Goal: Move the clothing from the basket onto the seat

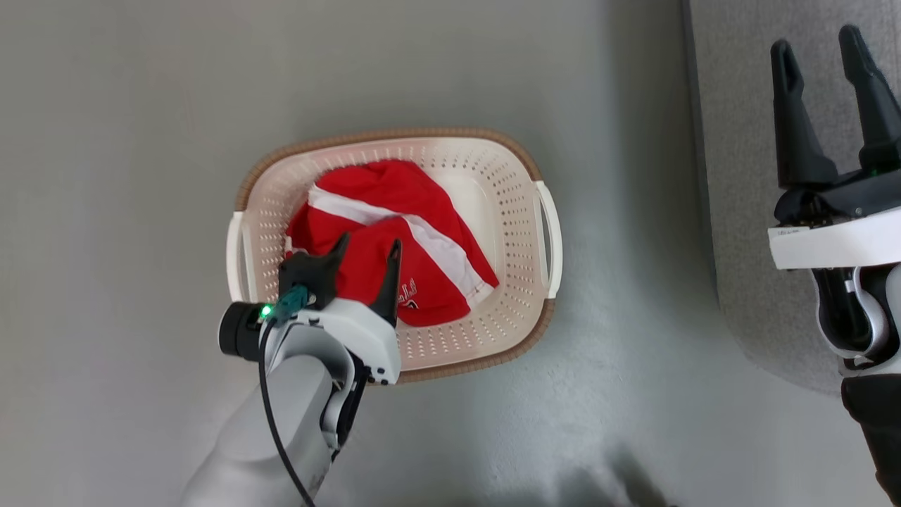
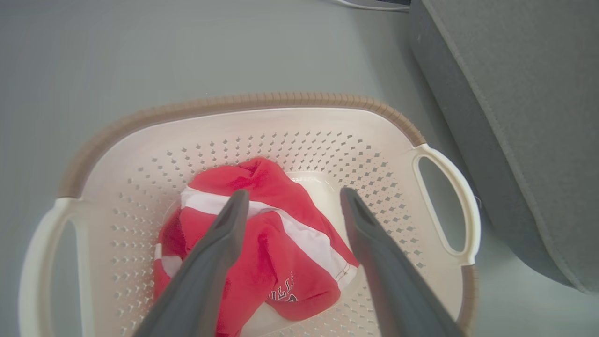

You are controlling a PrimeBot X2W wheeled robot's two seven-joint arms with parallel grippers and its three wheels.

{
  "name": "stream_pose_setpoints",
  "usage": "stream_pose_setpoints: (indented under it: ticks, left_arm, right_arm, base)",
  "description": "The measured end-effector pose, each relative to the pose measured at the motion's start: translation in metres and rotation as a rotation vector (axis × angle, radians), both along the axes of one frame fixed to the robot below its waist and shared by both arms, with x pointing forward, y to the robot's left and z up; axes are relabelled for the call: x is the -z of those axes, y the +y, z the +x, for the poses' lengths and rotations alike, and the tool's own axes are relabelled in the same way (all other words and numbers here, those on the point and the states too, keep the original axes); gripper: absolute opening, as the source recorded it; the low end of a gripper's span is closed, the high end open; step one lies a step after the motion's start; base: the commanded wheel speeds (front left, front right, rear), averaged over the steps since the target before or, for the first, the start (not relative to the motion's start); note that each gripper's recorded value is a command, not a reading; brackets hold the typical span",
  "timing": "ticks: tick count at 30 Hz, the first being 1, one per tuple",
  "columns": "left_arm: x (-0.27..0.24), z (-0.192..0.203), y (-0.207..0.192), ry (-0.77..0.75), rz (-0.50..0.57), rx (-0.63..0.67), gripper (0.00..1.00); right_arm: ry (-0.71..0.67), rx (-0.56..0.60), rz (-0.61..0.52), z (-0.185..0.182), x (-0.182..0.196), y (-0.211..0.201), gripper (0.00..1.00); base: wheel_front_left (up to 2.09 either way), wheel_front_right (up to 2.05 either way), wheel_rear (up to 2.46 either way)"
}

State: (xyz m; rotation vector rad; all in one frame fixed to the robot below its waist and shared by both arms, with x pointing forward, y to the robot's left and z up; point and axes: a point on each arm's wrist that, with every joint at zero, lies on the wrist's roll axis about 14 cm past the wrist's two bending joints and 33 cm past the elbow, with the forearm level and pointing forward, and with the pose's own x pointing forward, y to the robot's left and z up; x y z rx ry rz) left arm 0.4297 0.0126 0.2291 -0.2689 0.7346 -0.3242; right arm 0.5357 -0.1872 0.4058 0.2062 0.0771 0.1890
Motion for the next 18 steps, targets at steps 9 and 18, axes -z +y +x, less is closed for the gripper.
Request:
stream_pose_setpoints:
  ticks: [9,18]
  left_arm:
    - [0.055,0.008,-0.021,0.075,0.08,0.151,1.0]
    - [0.103,0.01,-0.025,0.166,0.183,0.27,1.0]
  right_arm:
    - [0.042,0.009,-0.008,0.01,0.032,-0.008,1.0]
    - [0.083,0.021,-0.027,0.011,0.057,-0.016,1.0]
  base:
    - [0.0,0.0,0.0]
    - [0.0,0.0,0.0]
